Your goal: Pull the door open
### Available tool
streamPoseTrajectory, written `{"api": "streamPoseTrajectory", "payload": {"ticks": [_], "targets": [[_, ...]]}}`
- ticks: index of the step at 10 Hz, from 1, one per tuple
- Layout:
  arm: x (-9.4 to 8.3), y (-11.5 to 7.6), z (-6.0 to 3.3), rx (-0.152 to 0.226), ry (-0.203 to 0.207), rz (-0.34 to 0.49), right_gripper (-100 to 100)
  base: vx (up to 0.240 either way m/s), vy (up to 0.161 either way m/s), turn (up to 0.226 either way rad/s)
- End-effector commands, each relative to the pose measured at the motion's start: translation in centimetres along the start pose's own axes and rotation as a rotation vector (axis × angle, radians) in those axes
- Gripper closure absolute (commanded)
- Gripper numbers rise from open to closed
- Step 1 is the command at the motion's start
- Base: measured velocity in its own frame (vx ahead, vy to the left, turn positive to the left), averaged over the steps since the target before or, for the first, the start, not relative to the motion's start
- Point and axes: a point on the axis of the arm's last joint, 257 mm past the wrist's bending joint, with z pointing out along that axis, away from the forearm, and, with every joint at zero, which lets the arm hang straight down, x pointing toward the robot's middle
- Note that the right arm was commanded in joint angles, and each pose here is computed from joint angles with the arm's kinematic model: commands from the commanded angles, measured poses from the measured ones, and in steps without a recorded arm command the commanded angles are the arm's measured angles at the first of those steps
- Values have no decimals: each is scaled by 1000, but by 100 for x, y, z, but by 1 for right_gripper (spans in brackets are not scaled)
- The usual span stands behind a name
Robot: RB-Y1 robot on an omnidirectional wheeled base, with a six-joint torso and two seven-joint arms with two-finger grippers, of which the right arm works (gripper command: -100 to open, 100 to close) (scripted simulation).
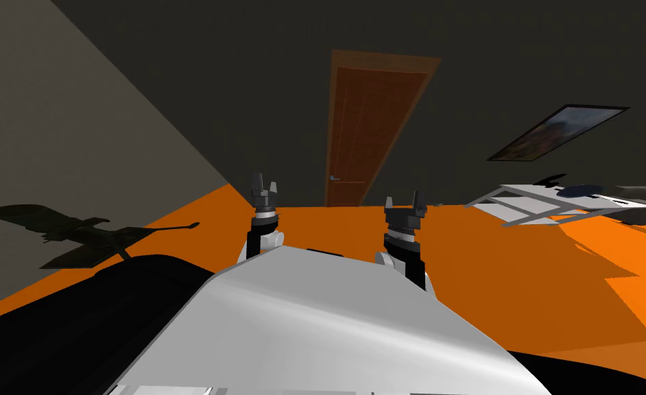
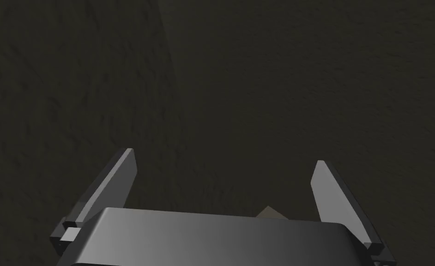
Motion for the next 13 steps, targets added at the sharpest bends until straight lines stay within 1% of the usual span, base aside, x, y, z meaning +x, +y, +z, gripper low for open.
{"api": "streamPoseTrajectory", "payload": {"ticks": [1, 3, 5, 6, 10, 11, 13], "targets": [[-7, -121, -16, 16, 3, 0, -100, 59, 20, 42], [-17, -273, -38, 36, 7, 1, -100, 117, 18, 41], [-24, -370, -54, 49, 9, 1, -100, 83, 20, 31], [-33, -477, -73, 63, 11, 1, -100, 102, 28, 45], [-55, -717, -120, 95, 14, 2, -100, 85, 14, 35], [-69, -846, -148, 113, 16, 2, -100, 102, 16, 55], [-85, -984, -180, 132, 17, 1, -100, 120, 20, 43]]}}
